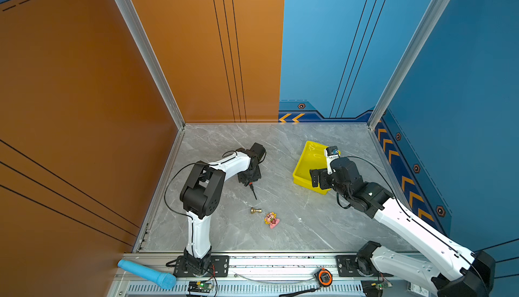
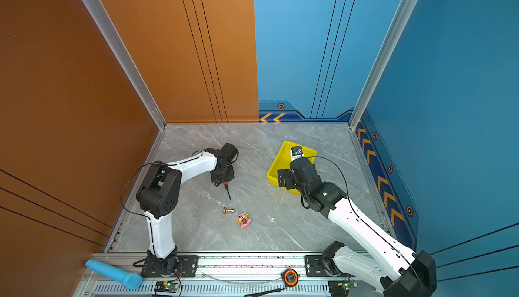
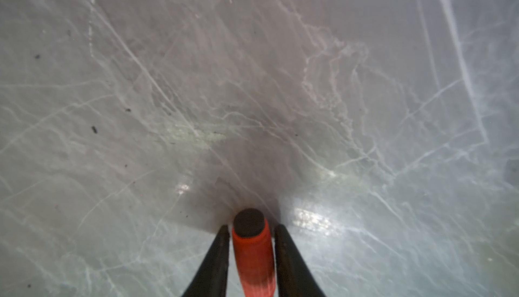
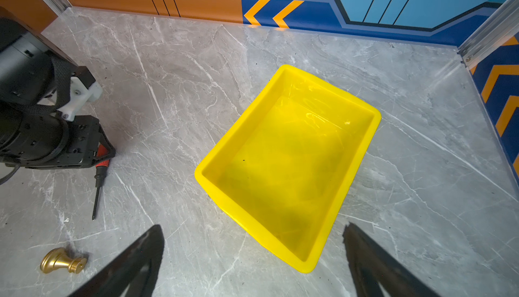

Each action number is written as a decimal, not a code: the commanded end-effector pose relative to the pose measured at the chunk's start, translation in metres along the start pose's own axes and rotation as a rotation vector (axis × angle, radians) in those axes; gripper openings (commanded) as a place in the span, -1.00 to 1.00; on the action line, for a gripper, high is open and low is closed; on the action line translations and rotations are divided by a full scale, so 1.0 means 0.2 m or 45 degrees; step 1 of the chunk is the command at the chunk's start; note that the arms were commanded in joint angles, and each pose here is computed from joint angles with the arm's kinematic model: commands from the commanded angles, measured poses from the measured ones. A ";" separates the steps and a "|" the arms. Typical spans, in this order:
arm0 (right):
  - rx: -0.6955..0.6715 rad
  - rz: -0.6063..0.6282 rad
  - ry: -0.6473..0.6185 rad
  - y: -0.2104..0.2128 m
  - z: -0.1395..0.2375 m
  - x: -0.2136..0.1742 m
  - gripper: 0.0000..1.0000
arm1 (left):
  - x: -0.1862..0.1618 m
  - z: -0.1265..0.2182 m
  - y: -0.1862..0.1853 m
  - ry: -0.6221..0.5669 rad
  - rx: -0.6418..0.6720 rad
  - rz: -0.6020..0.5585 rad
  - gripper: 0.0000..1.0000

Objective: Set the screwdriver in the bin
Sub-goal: 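Close the left gripper on the screwdriver handle and lift it toward the right gripper, then grasp the screwdriver handle with the right gripper beside the left gripper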

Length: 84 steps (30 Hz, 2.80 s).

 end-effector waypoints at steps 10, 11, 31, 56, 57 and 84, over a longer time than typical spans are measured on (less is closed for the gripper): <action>0.037 -0.101 0.032 -0.04 0.03 -0.02 1.00 | -0.01 0.09 -0.04 -0.045 -0.085 -0.025 -0.97; 0.066 -0.146 0.043 -0.05 0.02 -0.02 1.00 | 0.00 0.12 -0.06 -0.066 -0.122 -0.036 -0.98; 0.941 -0.554 0.197 0.23 -0.28 0.08 1.00 | 0.03 0.76 -0.55 -0.317 -0.857 -0.189 -1.00; 0.964 -0.520 0.243 0.36 -0.58 0.07 0.15 | 0.02 0.77 -0.66 -0.219 -1.014 -0.134 -1.00; 0.963 -0.518 0.235 0.36 -0.58 0.08 0.08 | 0.02 0.77 -0.66 -0.214 -1.016 -0.131 -1.00; 0.731 -0.528 0.175 0.20 -0.53 0.07 -1.00 | 0.04 0.80 -0.60 -0.248 -1.030 -0.127 0.86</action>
Point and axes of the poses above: each gripper's point midway between its finger pads, its own z axis back along the fingers, its own y axis along the line the jaws close on, x = y × z, the point moved 7 cm from there along z, back along the fingers, and after that the axes turned 1 degree about -z, right-handed, at the moved point
